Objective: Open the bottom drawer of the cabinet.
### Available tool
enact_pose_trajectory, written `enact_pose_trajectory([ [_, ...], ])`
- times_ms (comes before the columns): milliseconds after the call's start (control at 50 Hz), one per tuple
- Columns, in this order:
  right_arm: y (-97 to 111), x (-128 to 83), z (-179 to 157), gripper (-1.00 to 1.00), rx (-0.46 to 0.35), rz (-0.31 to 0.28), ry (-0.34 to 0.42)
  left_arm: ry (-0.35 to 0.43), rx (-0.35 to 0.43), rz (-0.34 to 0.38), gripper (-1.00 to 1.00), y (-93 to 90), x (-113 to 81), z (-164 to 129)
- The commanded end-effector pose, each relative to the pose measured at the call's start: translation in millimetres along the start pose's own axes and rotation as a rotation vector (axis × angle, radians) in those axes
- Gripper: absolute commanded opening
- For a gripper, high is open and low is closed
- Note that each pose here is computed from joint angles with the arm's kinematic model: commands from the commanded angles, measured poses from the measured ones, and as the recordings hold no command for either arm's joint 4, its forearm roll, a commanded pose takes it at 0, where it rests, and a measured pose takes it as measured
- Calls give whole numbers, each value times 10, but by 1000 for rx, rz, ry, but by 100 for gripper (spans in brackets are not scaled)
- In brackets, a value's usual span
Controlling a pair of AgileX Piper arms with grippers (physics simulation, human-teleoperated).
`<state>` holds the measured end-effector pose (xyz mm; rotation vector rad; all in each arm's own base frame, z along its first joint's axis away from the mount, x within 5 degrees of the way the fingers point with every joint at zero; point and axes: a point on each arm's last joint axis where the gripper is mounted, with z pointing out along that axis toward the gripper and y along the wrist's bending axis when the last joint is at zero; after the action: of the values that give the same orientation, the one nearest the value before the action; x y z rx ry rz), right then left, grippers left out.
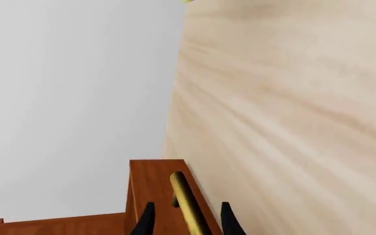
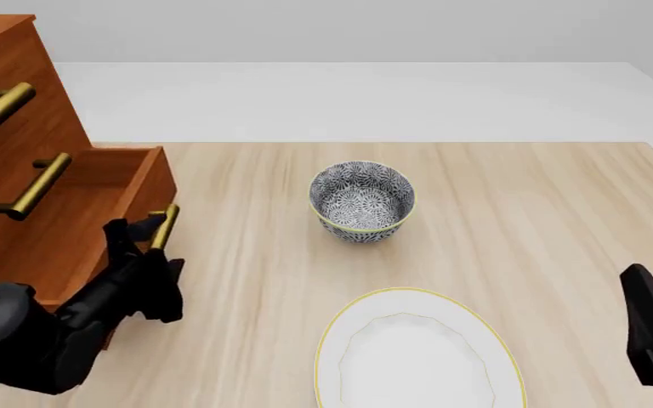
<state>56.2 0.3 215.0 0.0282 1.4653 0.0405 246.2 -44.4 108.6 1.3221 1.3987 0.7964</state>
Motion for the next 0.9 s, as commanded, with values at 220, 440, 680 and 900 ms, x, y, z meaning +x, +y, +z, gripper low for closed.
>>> enact_pose_trajectory([
  [220,1,-2,-1,100,-3,0,-3,-30,-13,5,100,27,-75,-60],
  [440,2,-2,-1,100,-3,1,-3,-66,-7,12,100,18,-165,-113],
  [680,2,-5,1,100,-4,1,-3,-113,-3,26,100,16,-276,-215],
  [900,3,-5,-1,100,-5,1,-5,-210,-17,-13,100,171,-489,-489],
])
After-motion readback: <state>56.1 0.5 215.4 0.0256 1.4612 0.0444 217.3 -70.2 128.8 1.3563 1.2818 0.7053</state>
